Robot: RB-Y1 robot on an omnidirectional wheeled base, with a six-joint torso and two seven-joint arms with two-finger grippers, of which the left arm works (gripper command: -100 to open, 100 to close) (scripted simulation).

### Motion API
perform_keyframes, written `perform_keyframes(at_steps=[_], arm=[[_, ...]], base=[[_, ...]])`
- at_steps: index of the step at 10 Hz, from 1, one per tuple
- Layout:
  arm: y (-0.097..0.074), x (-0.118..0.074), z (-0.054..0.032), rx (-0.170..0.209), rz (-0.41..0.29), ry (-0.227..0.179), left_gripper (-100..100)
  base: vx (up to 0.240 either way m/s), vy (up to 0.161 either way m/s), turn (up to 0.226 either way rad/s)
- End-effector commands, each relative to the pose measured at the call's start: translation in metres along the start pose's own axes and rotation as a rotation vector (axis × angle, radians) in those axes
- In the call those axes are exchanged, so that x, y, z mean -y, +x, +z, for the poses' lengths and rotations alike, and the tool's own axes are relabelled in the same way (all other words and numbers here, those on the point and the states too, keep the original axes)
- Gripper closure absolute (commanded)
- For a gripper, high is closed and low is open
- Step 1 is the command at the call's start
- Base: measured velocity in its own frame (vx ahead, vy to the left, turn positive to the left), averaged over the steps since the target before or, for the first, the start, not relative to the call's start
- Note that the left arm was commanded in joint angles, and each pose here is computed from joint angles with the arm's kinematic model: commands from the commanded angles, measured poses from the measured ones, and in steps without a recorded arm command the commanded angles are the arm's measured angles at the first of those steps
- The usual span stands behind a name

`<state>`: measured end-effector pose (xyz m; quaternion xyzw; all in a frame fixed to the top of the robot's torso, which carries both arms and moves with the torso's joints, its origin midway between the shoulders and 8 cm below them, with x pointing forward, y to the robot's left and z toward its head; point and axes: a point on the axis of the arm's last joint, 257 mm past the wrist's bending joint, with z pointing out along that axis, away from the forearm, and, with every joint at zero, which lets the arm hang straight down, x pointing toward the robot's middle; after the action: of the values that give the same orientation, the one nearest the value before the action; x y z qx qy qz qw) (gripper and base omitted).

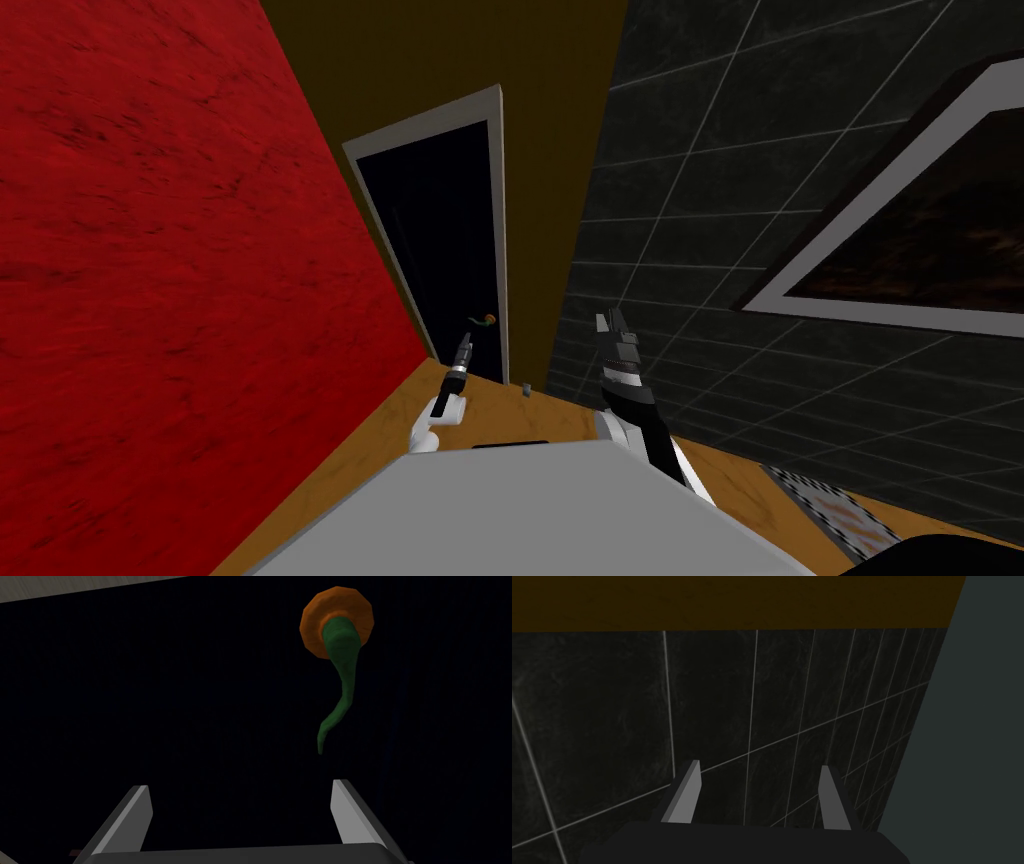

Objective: Push the door open

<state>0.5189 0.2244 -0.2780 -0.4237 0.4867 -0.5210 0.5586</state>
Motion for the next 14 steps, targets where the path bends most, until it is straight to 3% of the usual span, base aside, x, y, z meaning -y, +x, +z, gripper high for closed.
perform_keyframes(at_steps=[1, 14], arm=[[0.005, -0.009, 0.0006, -0.009, 0.001, -0.018, -100], [0.06, -0.066, 0.0018, -0.083, -0.006, -0.146, -100]], base=[[0.042, 0.127, -0.115], [0.017, 0.122, -0.119]])
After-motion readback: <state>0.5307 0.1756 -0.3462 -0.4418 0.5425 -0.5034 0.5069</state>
